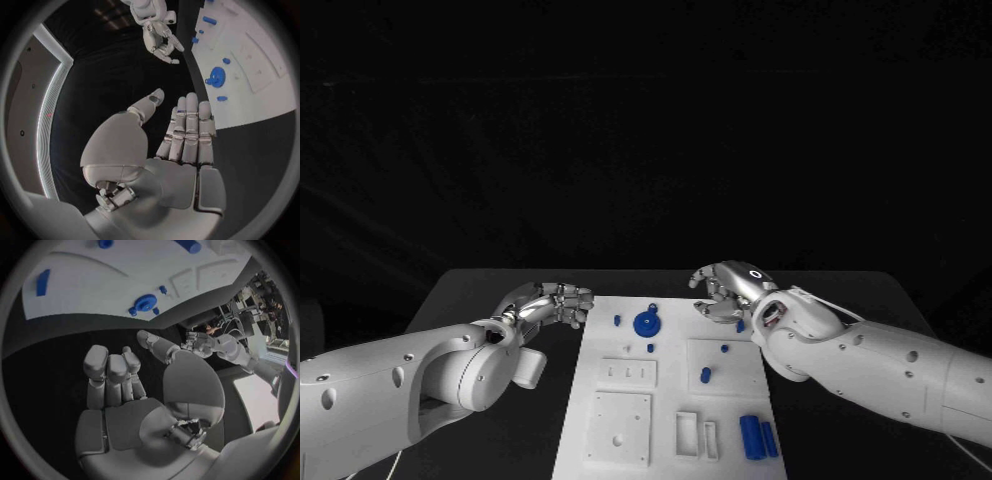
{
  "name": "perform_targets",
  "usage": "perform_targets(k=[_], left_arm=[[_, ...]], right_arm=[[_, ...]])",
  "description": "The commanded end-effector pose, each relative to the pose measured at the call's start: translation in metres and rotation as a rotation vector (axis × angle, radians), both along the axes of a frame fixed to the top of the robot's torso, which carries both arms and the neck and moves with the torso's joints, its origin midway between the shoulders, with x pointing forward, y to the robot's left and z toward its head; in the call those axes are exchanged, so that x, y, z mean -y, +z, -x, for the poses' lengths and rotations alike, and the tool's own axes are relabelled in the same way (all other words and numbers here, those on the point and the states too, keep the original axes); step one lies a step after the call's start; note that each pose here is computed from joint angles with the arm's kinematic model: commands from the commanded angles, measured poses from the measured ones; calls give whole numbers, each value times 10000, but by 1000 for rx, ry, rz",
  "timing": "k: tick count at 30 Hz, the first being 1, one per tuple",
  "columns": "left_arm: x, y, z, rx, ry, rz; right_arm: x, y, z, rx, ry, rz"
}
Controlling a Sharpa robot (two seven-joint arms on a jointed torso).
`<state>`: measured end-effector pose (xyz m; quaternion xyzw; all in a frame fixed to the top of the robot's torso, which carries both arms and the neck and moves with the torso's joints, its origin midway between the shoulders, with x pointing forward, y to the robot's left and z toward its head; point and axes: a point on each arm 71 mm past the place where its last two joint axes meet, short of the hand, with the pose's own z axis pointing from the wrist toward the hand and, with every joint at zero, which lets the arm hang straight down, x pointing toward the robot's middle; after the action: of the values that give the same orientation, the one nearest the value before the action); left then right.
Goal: Assemble the parts on the task board
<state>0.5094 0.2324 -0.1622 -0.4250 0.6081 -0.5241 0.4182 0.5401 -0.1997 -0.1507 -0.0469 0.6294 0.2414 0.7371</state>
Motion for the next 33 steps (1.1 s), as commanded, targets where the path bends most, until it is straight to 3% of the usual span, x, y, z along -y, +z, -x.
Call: perform_targets(k=[1,6,15,21,28,33], left_arm=[[16,12,-24,13,-13,8],[3,-36,-48,7,-9,8],[-11,-127,-49,-11,-5,12],[5,-145,-43,-15,-12,15],[36,-168,-28,-21,-24,20],[41,-170,-16,-23,-26,21]], right_arm=[[140,0,28,-76,62,-101],[536,-25,3,-111,38,-108],[845,-184,-101,-151,-25,-69],[929,-375,-205,-194,-63,-90],[920,-633,-229,-239,-74,-80],[904,-707,-233,-257,-72,-76]])
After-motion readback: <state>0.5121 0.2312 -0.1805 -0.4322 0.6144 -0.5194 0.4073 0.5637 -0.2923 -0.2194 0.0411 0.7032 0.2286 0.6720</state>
